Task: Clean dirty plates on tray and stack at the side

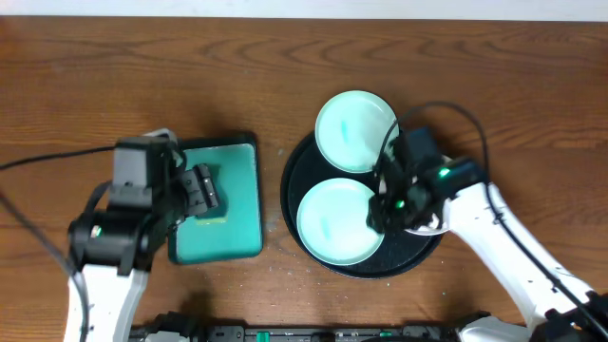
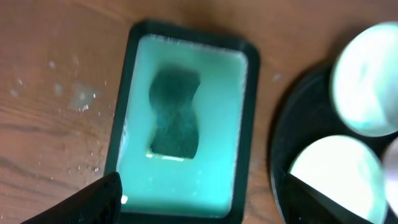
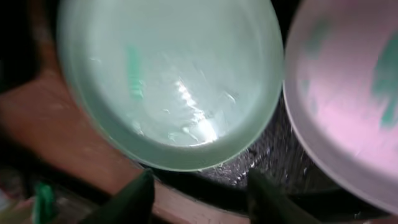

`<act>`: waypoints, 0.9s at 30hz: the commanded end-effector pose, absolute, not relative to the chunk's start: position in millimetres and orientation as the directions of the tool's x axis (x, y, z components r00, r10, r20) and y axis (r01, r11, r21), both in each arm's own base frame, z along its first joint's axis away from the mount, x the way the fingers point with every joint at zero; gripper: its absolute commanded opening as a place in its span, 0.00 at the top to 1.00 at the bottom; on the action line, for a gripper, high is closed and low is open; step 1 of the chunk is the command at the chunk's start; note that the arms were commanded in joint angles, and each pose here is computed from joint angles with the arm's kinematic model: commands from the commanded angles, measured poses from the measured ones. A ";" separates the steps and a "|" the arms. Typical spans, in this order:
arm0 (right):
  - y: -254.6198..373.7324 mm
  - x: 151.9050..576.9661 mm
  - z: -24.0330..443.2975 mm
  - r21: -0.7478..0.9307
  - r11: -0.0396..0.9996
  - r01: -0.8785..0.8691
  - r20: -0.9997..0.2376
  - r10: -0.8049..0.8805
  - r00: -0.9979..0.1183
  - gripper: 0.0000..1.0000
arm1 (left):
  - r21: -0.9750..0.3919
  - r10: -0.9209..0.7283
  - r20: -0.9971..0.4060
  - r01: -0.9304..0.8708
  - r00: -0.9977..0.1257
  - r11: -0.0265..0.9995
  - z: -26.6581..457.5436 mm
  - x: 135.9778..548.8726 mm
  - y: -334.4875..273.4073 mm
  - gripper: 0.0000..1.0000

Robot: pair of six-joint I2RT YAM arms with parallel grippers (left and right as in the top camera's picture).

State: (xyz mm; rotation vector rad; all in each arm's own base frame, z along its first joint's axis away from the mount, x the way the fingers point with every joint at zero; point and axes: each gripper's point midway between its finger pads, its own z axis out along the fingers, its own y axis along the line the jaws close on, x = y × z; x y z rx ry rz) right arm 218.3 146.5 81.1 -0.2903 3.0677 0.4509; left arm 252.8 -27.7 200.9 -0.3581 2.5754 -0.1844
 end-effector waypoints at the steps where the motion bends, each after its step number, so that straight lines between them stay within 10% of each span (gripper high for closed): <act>1: 125.7 205.1 46.2 0.152 0.988 -0.029 0.000 -0.029 -1.000 0.57 | -0.195 -0.294 -0.412 -0.232 -0.862 0.953 180.7 254.7 -30.5 0.20; 10: 124.7 229.7 7.5 0.143 0.983 -0.115 -0.193 -0.086 -0.978 0.65 | -0.201 -0.289 -0.332 -0.232 -0.898 0.952 159.8 262.6 -37.9 0.21; 19: 122.5 264.9 -5.8 0.107 0.993 -0.050 -0.319 -0.013 -0.948 0.99 | -0.196 -0.290 -0.337 -0.235 -0.896 0.952 160.3 263.2 -36.7 0.21; 27: 114.7 287.1 2.5 0.096 0.993 0.065 -0.409 0.098 -0.907 0.99 | -0.117 -0.433 -0.281 -0.417 -0.856 0.901 133.5 264.5 -18.6 0.25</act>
